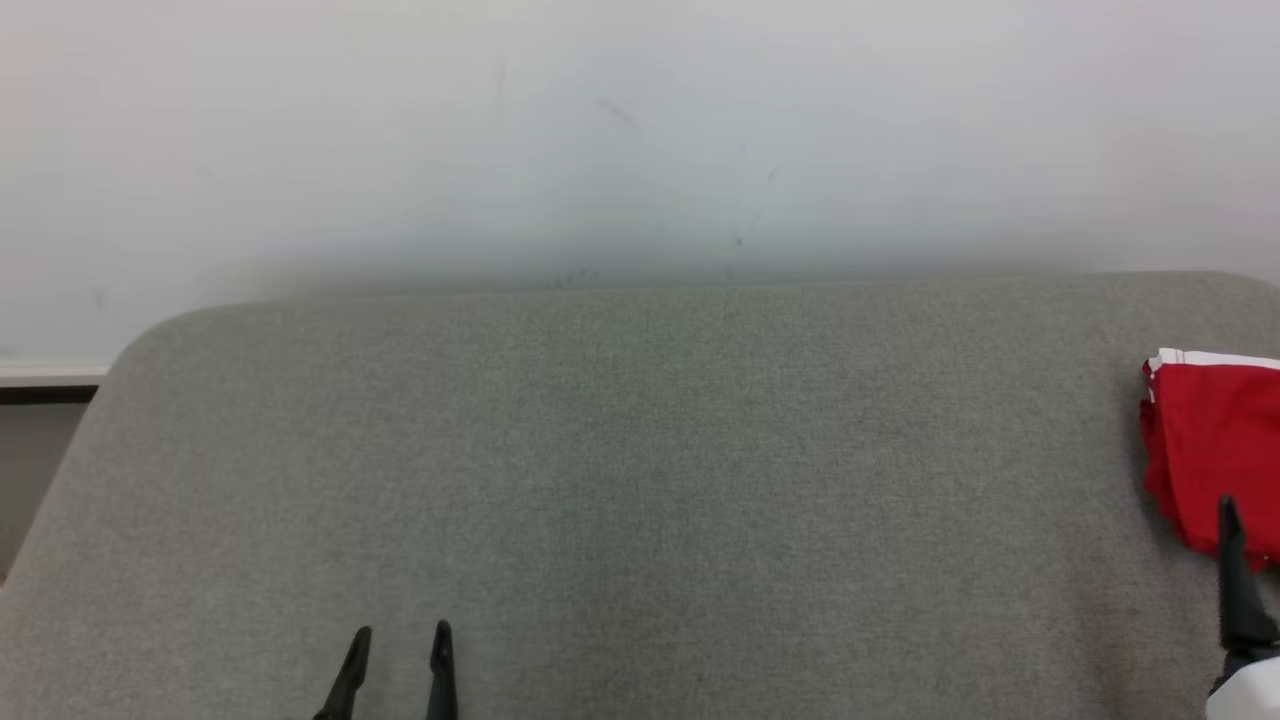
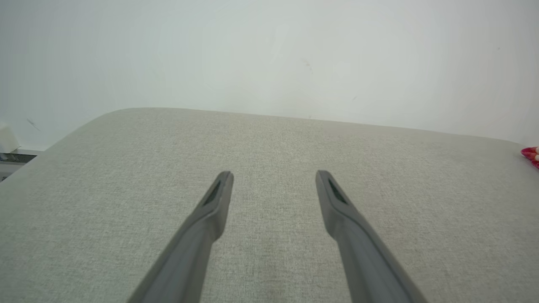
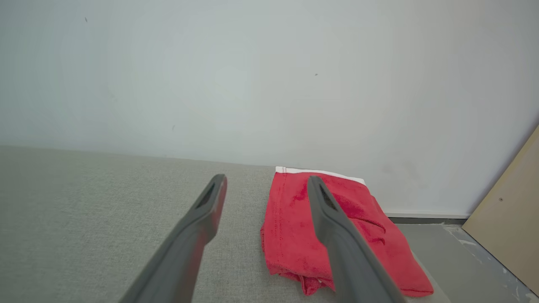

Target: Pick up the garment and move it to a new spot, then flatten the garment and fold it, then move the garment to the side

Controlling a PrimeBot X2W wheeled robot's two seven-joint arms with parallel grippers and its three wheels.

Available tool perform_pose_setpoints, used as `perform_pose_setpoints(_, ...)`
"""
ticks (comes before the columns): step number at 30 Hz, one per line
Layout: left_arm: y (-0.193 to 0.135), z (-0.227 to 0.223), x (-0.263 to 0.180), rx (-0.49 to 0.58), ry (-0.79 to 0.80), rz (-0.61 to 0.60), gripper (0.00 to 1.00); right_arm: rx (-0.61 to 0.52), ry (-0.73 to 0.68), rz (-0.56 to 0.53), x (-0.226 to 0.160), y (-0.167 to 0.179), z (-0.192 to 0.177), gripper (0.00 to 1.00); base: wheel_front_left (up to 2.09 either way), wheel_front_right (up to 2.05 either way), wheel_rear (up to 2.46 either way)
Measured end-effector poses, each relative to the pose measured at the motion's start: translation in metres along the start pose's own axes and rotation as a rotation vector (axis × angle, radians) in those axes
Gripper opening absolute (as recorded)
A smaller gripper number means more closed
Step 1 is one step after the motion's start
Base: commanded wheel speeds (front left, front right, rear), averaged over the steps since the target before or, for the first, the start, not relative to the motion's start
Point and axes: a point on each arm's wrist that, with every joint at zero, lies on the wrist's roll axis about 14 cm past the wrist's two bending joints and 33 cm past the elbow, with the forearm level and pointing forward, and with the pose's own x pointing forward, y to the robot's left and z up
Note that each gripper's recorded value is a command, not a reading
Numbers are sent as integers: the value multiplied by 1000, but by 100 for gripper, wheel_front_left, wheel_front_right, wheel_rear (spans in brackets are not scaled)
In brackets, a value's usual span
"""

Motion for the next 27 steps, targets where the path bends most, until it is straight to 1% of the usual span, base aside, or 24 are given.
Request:
perform_pose_setpoints(5,9,-1,-8,15,2,34,100,37,-39,29,-29,27,-10,100,0,0,0)
perform_pose_setpoints(7,10,-1,-10,16,2,39,100,42,-16,57,-39,40,-22,100,0,0,0)
perform_pose_setpoints(9,6,-2,-11,13,5,11,100,57,22,84,-48,55,-37,100,0,0,0)
perform_pose_setpoints(12,3,-4,-13,10,12,-13,100,75,56,108,-56,68,-50,100,0,0,0)
perform_pose_setpoints(17,3,-8,-19,7,22,-20,100,80,77,108,-62,73,-59,100,0,0,0)
perform_pose_setpoints(24,1,-6,-21,2,18,-28,100,89,59,126,-58,83,-53,100,0,0,0)
perform_pose_setpoints(25,2,-7,-21,1,19,-27,0,87,61,129,-58,84,-54,0,0,0,0)
perform_pose_setpoints(27,2,-14,-25,1,43,-26,0,91,82,129,-61,84,-60,0,0,0,0)
